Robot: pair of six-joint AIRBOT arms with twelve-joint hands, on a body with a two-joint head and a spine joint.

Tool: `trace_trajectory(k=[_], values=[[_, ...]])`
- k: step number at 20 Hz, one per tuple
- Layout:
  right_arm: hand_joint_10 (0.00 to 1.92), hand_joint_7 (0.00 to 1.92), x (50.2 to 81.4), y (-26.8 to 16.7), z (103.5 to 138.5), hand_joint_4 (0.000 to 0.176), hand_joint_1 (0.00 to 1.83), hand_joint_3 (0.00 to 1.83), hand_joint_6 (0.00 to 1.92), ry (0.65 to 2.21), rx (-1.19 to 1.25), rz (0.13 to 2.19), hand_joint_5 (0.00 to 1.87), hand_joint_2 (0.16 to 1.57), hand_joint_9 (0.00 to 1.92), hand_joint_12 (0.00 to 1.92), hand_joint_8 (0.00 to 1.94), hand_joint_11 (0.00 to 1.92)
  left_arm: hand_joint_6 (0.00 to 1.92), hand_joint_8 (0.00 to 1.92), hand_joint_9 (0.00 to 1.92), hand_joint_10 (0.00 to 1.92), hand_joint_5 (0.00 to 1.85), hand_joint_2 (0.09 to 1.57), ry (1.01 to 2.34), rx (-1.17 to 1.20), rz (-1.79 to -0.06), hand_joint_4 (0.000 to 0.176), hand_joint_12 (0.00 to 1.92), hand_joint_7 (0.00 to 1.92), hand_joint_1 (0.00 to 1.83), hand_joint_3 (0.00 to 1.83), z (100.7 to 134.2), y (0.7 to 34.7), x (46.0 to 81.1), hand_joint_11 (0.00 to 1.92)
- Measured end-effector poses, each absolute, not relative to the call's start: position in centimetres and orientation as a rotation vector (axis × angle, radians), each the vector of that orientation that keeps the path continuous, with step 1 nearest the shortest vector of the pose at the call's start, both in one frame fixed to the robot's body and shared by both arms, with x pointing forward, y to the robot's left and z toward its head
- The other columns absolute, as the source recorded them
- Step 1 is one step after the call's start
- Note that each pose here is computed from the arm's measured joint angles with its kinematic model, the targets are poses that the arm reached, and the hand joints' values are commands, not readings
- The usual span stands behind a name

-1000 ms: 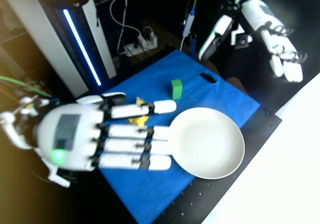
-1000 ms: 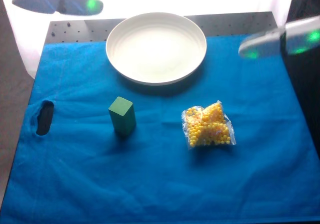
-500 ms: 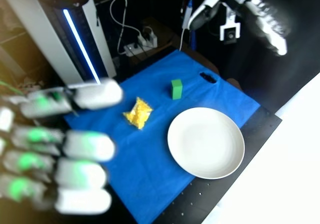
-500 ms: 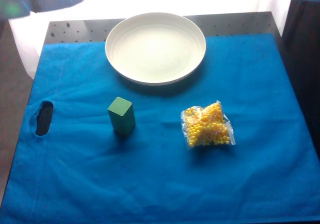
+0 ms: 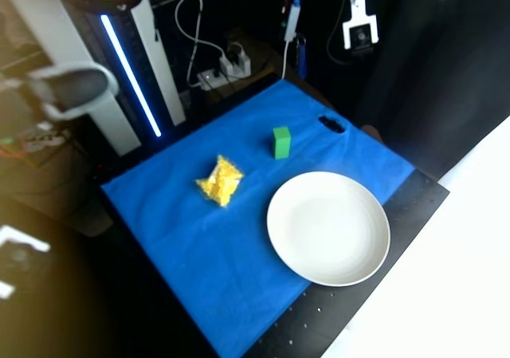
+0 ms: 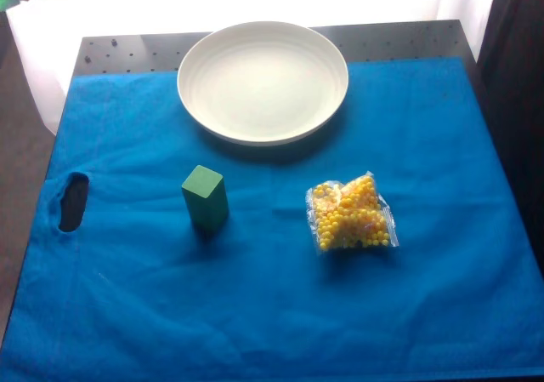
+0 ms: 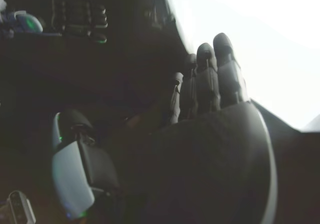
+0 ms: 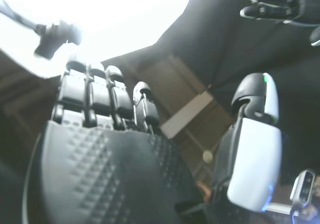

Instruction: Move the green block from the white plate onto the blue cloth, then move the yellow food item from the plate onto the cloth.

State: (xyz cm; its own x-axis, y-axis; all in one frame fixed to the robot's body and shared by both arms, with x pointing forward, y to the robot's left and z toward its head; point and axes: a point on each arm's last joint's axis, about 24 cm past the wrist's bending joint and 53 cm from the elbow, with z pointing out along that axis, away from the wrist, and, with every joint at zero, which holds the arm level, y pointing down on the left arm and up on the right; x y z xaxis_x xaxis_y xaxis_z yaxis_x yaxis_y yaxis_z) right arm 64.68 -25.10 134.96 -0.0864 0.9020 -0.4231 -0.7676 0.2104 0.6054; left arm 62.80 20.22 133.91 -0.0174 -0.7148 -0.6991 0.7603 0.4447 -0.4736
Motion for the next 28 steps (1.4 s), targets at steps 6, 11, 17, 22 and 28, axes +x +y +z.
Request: trace_trajectory(k=[6, 11, 17, 22, 28], values=[[0.02, 0.21, 60.9, -26.0, 138.2, 0.101, 0.48, 0.0, 0.0, 0.725, 0.137, 1.46, 0.03, 0.72, 0.16, 0.78, 0.01, 0.0, 0.01, 0.0, 0.24, 0.01, 0.2, 1.0, 0.937, 0.159, -1.168, 0.024, 0.14, 0.21, 0.54, 0.0, 137.1, 19.7, 59.5, 0.12], [0.01, 0.31, 60.7, -26.7, 138.1, 0.103, 0.38, 0.0, 0.01, 0.71, 0.16, 1.453, 0.19, 0.78, 0.28, 1.04, 0.01, 0.0, 0.0, 0.0, 0.32, 0.0, 0.25, 1.01, 0.924, 0.159, -1.161, 0.005, 0.15, 0.25, 0.52, 0.0, 137.4, 19.8, 59.4, 0.18], [0.03, 0.52, 60.7, -26.8, 138.0, 0.033, 0.69, 0.0, 0.01, 0.716, 0.161, 1.45, 0.43, 0.93, 0.44, 1.0, 0.01, 0.0, 0.01, 0.0, 0.49, 0.0, 0.38, 1.03, 0.905, 0.161, -1.175, 0.025, 0.15, 0.53, 0.66, 0.01, 137.6, 19.6, 58.9, 0.26], [0.04, 0.58, 60.6, -26.5, 137.6, 0.008, 0.57, 0.0, 0.01, 0.729, 0.162, 1.453, 0.46, 0.9, 0.57, 1.28, 0.01, 0.08, 0.01, 0.0, 0.67, 0.01, 0.86, 0.97, 0.916, 0.155, -1.173, 0.0, 0.45, 0.83, 0.64, 0.0, 136.6, 19.7, 58.5, 0.18], [0.05, 0.74, 60.5, -26.0, 137.4, 0.0, 0.29, 0.01, 0.01, 0.741, 0.149, 1.462, 0.66, 0.79, 0.66, 1.25, 0.02, 0.03, 0.03, 0.48, 0.78, 0.28, 1.01, 1.16, 0.881, 0.113, -1.174, 0.0, 1.06, 0.88, 0.55, 0.01, 136.5, 20.8, 58.1, 0.17]])
